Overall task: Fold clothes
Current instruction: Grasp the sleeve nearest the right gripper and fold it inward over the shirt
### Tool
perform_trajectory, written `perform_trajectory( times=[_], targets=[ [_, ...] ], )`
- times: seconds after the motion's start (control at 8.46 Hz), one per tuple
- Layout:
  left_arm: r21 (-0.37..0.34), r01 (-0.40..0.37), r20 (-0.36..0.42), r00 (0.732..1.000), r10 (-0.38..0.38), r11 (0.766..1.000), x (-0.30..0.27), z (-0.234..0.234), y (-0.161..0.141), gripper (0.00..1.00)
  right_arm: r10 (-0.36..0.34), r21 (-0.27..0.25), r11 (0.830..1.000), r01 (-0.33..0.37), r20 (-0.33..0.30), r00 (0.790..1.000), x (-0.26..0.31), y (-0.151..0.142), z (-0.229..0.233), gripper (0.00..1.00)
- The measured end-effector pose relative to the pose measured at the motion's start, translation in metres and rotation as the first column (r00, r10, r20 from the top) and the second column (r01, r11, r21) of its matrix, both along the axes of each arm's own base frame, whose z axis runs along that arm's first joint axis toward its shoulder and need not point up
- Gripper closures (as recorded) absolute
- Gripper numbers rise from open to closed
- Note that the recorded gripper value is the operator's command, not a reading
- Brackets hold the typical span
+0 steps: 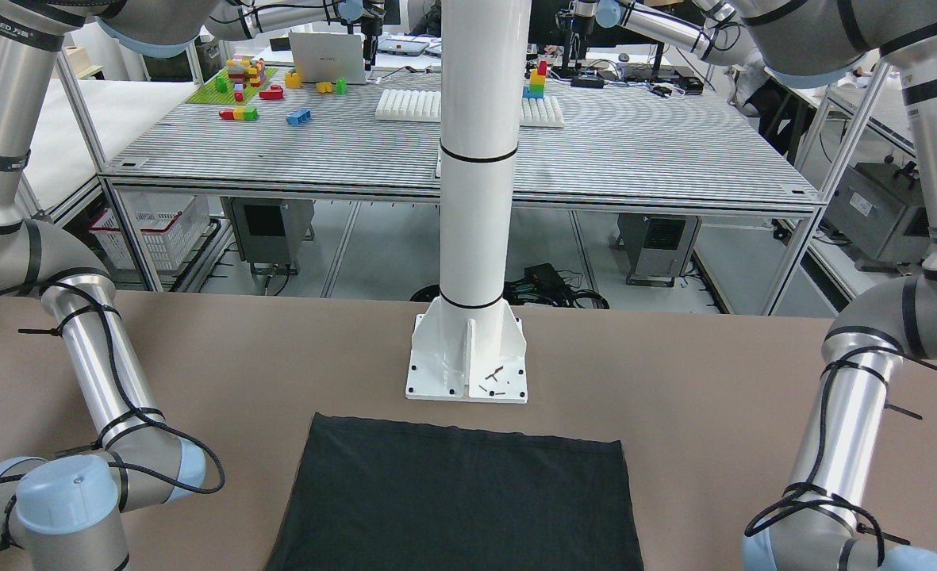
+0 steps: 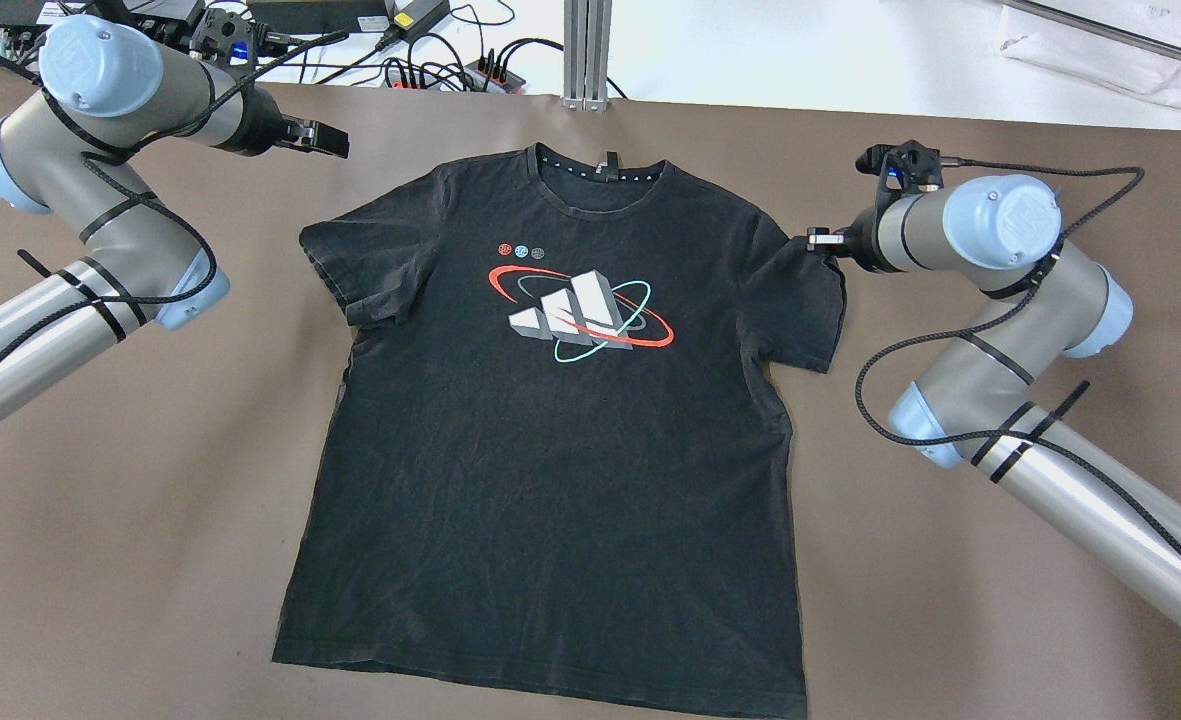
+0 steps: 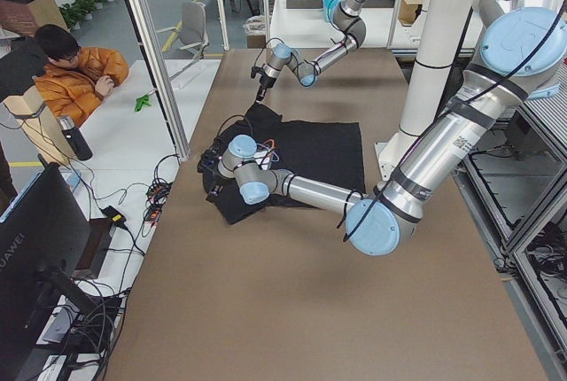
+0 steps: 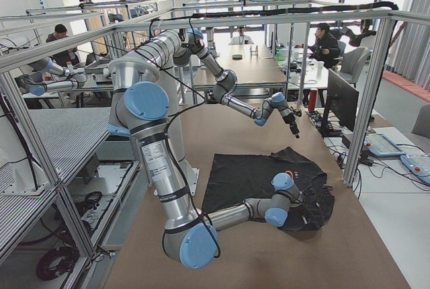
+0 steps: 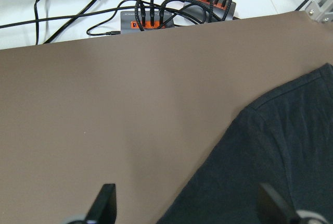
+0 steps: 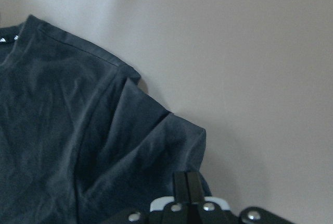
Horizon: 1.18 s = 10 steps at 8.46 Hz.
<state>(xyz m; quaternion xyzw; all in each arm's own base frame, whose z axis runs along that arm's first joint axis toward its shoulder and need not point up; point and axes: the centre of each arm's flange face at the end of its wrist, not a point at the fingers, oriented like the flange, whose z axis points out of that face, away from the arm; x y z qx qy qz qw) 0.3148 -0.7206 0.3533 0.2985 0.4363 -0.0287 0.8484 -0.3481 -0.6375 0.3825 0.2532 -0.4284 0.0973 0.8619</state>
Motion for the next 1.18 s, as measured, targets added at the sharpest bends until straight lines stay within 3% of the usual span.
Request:
perform_trajectory(
  times=[0.24,0.59,0.83,1.18],
  targets=[
    [-0.002,0.001,0.001,1.000,-0.001,1.000,0.000,0.001,-0.001,0.05,0.011,-0.003,1.000,-0.011,0.028,1.000,-0.016,-0.011,-0.052,1.00],
    [-0.011,0.003,0.005,1.000,-0.003,1.000,-0.001,0.006,-0.002,0.05,0.044,-0.012,0.999,-0.043,0.080,0.996,-0.079,0.005,-0.113,1.00],
    [-0.020,0.004,0.011,1.000,-0.004,1.000,0.000,0.013,-0.004,0.05,0.096,0.016,0.995,-0.097,0.057,0.994,-0.127,0.013,-0.140,1.00],
    [-0.024,0.030,0.024,0.999,-0.030,0.999,0.000,0.018,-0.006,0.05,0.124,0.022,0.992,-0.124,0.026,0.992,-0.162,-0.002,-0.158,1.00]
  ],
)
